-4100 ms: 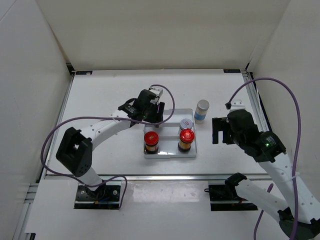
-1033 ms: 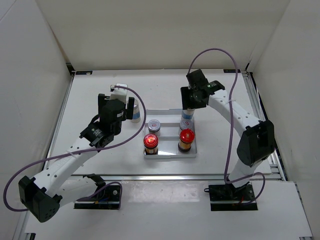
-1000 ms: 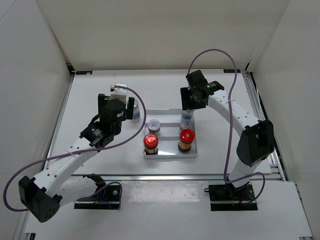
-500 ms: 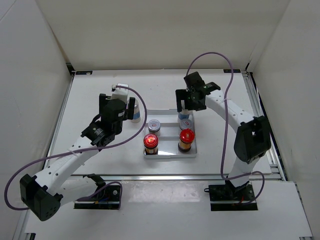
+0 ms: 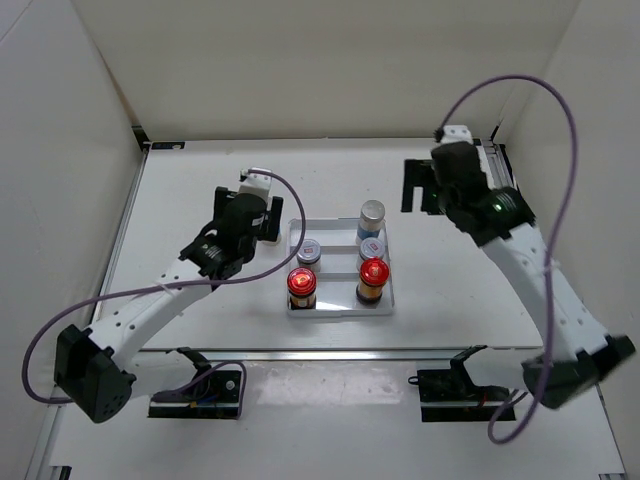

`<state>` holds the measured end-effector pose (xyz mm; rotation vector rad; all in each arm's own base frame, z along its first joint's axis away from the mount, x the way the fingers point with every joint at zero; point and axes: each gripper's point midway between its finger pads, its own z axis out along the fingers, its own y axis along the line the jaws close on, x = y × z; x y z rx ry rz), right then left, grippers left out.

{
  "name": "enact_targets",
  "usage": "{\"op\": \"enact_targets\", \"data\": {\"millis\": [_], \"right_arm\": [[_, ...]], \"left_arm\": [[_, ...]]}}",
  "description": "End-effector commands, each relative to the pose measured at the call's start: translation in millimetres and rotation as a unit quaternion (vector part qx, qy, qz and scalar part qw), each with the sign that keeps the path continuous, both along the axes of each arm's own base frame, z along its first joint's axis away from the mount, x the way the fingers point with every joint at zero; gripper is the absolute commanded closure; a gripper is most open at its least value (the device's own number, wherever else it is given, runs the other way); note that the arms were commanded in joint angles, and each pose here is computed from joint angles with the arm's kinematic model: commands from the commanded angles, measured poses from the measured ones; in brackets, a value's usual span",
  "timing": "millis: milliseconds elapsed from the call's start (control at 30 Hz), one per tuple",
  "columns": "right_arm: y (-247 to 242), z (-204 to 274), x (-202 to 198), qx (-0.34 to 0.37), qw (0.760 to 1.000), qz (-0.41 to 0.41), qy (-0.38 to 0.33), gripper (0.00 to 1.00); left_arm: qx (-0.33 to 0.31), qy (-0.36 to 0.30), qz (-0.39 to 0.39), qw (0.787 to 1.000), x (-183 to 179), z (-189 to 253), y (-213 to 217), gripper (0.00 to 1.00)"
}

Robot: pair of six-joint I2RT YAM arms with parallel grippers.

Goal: Organize the condiment bottles

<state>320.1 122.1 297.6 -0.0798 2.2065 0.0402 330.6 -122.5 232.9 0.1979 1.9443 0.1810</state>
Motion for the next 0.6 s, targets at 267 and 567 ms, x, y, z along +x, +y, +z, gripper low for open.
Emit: {"op": "enact_targets", "data": {"millis": [267, 567], "right_arm": [[-95, -93, -98, -0.087, 0.987, -0.119, 0.065, 0.0], [-97, -84, -99, -0.077, 0.989, -0.118, 0.039, 0.0]], "left_arm": [[-0.124, 0.079, -0.039, 0.988, 41, -6, -31, 0.0], [-0.138, 0.15, -0.022, 0.979, 77, -52, -31, 0.0]]}}
